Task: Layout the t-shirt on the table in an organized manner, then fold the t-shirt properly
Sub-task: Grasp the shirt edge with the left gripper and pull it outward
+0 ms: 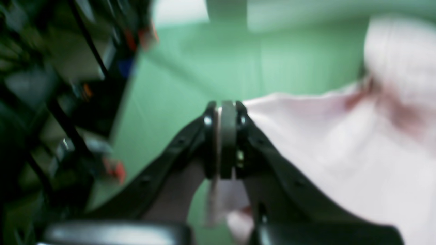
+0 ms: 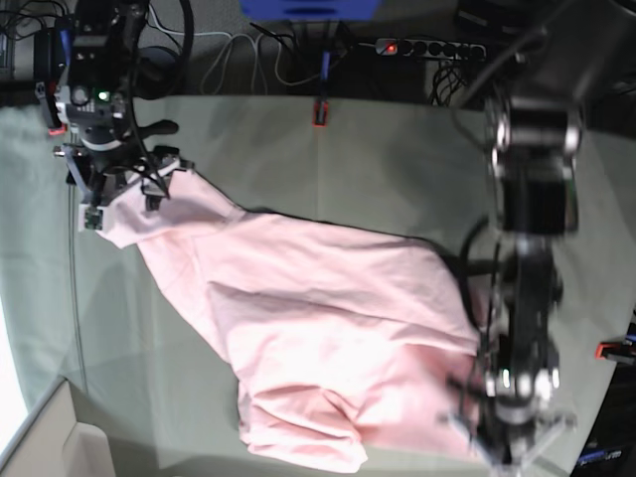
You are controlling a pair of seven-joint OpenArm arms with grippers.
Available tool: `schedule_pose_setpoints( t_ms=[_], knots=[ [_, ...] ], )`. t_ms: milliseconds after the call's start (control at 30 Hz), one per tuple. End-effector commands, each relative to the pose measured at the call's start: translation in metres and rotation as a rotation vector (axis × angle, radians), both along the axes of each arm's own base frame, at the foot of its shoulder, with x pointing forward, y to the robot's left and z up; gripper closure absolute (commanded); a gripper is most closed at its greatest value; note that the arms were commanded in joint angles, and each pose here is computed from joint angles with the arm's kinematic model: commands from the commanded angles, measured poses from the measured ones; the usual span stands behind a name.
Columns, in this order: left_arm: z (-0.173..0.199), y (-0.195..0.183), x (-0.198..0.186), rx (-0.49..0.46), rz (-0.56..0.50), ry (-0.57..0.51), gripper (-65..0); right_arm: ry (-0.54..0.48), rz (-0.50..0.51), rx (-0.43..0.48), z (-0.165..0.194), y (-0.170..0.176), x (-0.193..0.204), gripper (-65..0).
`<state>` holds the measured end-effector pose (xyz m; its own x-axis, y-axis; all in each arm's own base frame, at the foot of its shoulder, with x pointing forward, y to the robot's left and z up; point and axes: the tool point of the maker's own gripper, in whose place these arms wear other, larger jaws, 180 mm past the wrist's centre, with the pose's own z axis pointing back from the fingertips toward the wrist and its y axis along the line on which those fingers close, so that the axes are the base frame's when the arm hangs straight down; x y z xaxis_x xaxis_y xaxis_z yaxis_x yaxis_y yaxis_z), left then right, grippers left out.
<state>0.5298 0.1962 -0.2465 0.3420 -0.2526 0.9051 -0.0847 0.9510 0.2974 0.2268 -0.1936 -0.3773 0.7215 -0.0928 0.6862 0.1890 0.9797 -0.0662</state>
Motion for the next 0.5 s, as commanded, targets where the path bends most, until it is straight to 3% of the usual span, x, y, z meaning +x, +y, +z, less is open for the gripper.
schedule_pose_setpoints(
  t_ms=[0, 100, 167, 233, 367, 467],
  knots=[
    [0.026, 0.003, 0.018, 0.004, 0.009, -0.050, -0.9, -0.034, 0.006, -0.010, 0.008, -0.002, 0.005, -40.4],
    [0.033, -0.005, 0.056, -0.012, -0.019, -0.066, -1.5, -0.036, 0.006, -0.012, 0.009, -0.002, 0.005, -40.4],
    [0.029, -0.007, 0.074, -0.020, -0.035, -0.049, -6.0, -0.036, 0.006, -0.016, 0.009, -0.003, 0.005, -40.4],
    [0.029, -0.016, 0.086, -0.042, -0.056, -0.041, -14.6, -0.031, 0.004, -0.016, 0.008, -0.004, 0.004, -40.4],
    [0.038, -0.019, 0.093, -0.057, -0.064, -0.065, -38.2, -0.031, 0.004, -0.016, 0.008, -0.004, 0.003, -40.4],
    [0.018, -0.020, 0.082, -0.057, -0.057, -0.033, -53.3, -0.032, 0.004, -0.016, 0.009, -0.004, 0.004, -40.4]
  ],
)
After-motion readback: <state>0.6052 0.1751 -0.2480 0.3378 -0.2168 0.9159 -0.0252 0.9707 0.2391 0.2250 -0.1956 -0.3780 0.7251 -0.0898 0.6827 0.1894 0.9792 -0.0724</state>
